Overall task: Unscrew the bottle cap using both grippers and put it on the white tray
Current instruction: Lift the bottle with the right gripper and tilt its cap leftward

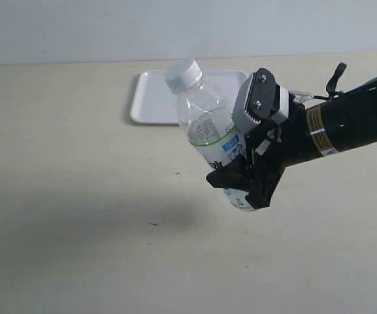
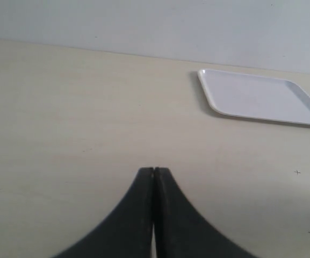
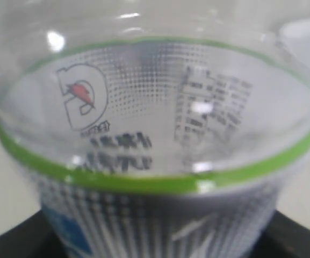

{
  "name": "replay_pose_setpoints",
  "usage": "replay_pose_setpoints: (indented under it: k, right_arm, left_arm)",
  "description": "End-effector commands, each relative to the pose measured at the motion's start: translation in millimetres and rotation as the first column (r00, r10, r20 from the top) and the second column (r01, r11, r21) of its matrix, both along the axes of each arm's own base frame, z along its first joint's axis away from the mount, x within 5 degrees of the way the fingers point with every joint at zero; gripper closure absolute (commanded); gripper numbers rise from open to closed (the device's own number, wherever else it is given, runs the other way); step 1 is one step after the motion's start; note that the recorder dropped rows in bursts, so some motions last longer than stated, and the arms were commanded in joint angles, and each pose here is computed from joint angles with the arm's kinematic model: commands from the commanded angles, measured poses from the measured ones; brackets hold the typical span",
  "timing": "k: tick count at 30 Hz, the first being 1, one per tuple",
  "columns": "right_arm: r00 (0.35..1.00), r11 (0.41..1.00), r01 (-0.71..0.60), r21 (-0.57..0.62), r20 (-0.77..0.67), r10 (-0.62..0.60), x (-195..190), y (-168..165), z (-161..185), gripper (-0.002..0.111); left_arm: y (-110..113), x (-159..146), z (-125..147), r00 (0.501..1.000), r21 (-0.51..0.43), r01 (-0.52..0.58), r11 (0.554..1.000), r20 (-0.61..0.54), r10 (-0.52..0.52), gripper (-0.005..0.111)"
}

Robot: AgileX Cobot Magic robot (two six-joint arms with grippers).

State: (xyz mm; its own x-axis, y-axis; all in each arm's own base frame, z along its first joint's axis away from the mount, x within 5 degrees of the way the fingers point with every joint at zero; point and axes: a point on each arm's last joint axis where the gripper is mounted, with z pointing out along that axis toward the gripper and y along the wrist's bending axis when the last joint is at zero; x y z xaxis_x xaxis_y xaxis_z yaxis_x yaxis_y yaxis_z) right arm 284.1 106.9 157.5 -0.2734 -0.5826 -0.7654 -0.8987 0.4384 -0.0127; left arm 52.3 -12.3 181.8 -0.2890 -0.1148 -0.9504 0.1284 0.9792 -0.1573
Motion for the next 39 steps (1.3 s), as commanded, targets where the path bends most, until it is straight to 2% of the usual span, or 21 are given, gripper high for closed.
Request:
replay_pose_setpoints:
  k: [1,4,7,8,10,11,13,15,17,18,19,23,24,27,29,31,33,36,38,39]
  right_arm:
    - [0.985,0.998,-0.051,0.023,0.164,0.047,-7,0,0,0.108]
    - [0.960,0.994,-0.080,0.068,0.274,0.058,-13,2,-4,0.108]
    - [0.953,0.993,-0.089,0.073,0.298,0.064,-14,2,-18,0.108]
    - [0.954,0.992,-0.098,0.082,0.291,0.071,-15,3,-21,0.108]
    - [0.951,0.983,-0.146,0.111,0.289,0.109,-16,7,-28,0.108]
    - [0.946,0.978,-0.182,0.106,0.292,0.144,-18,8,-32,0.108]
    - [0.939,0.968,-0.228,0.101,0.286,0.191,-19,10,-38,0.108]
    - [0.940,0.968,-0.231,0.098,0.279,0.196,-17,10,-40,0.108]
    - [0.942,0.968,-0.230,0.098,0.274,0.196,-17,10,-42,0.108]
    - [0.942,0.968,-0.230,0.098,0.274,0.196,-17,10,-42,0.108]
    - [0.942,0.968,-0.230,0.098,0.274,0.196,-17,10,-42,0.108]
    - [0.942,0.969,-0.228,0.099,0.274,0.194,-16,10,-42,0.108]
    - [0.943,0.969,-0.225,0.101,0.274,0.190,-16,10,-41,0.108]
    - [0.946,0.972,-0.206,0.111,0.275,0.169,-15,10,-41,0.108]
    - [0.946,0.972,-0.206,0.111,0.275,0.169,-15,10,-41,0.108]
    - [0.946,0.972,-0.206,0.111,0.275,0.169,-15,10,-41,0.108]
    - [0.946,0.972,-0.206,0.111,0.275,0.169,-15,10,-41,0.108]
    - [0.947,0.973,-0.202,0.111,0.274,0.166,-14,10,-41,0.108]
    - [0.948,0.973,-0.199,0.114,0.275,0.161,-14,10,-40,0.108]
    - [0.948,0.974,-0.197,0.115,0.275,0.159,-14,10,-40,0.108]
  left_arm:
    - [0,0,0,1.000,0.000,0.006,1.000,0.008,-0.006,0.107]
    - [0,0,0,1.000,0.000,0.006,1.000,0.008,-0.006,0.107]
    - [1,1,3,0.999,0.016,-0.002,1.000,0.053,0.001,0.107]
    - [1,1,6,0.997,0.001,-0.007,1.000,0.077,0.007,0.107]
    - [-1,2,10,0.994,-0.140,-0.011,0.990,0.103,0.025,0.107]
    - [-1,2,12,0.993,-0.175,-0.010,0.985,0.117,0.031,0.107]
    - [1,3,16,0.985,-0.148,-0.018,0.989,0.168,0.043,0.107]
    - [2,3,20,0.978,-0.185,-0.028,0.982,0.196,0.065,0.107]
    - [4,4,25,0.970,-0.379,-0.039,0.925,0.209,0.126,0.107]
    - [5,4,28,0.964,-0.479,-0.041,0.877,0.212,0.161,0.107]
    - [7,4,32,0.952,-0.528,-0.043,0.848,0.236,0.195,0.107]
    - [16,2,44,0.890,-0.565,-0.041,0.824,0.354,0.287,0.107]
    - [17,-1,57,0.861,-0.566,-0.020,0.824,0.409,0.302,0.107]
    - [13,-6,110,0.810,-0.420,0.030,0.907,0.542,0.224,0.107]
    - [8,0,141,0.828,-0.366,0.041,0.930,0.533,0.174,0.107]
    - [5,19,166,0.870,-0.295,0.011,0.955,0.474,0.137,0.107]
    - [0,47,177,0.924,-0.164,-0.026,0.986,0.373,0.086,0.107]
    - [-15,97,170,0.998,0.036,-0.019,0.999,0.065,0.017,0.107]
    - [-35,126,157,0.986,0.238,0.100,0.966,-0.152,-0.064,0.107]
    - [-45,135,155,0.968,0.298,0.163,0.941,-0.232,-0.095,0.107]
